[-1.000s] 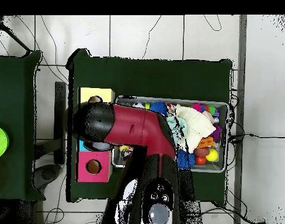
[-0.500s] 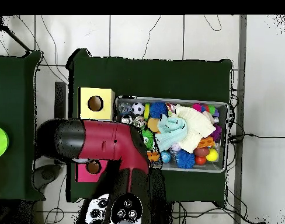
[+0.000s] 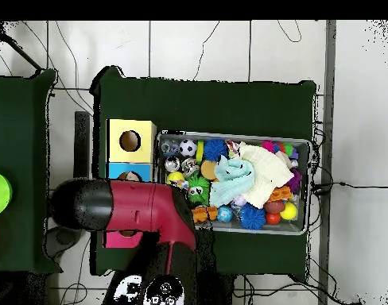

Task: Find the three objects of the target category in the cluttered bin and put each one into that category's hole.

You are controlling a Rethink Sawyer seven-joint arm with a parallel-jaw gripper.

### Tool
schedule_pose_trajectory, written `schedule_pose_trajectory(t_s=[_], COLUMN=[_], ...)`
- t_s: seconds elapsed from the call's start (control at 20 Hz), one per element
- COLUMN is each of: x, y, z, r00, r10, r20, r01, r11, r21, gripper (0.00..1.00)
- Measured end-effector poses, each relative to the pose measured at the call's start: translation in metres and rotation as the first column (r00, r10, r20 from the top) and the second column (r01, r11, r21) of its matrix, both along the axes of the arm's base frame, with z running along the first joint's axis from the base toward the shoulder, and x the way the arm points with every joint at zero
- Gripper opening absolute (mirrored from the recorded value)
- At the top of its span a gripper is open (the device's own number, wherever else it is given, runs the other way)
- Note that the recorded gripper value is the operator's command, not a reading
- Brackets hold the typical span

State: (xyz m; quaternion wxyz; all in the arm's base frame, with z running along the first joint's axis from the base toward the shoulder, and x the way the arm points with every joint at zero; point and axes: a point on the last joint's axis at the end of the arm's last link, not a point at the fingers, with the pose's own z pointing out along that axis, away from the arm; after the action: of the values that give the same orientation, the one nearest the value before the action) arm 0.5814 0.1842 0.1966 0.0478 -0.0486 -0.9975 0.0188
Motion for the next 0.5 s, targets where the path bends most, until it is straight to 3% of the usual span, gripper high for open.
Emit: schedule_pose_trajectory(t_s=[0.5], x=[-0.027], y=[0.001], z=[-0.016], r00=[1.0], r10=[0.006], r20=[-0.001], r01=[-0.006], r11=[0.9996], r21=[-0.029], gripper=[0.0])
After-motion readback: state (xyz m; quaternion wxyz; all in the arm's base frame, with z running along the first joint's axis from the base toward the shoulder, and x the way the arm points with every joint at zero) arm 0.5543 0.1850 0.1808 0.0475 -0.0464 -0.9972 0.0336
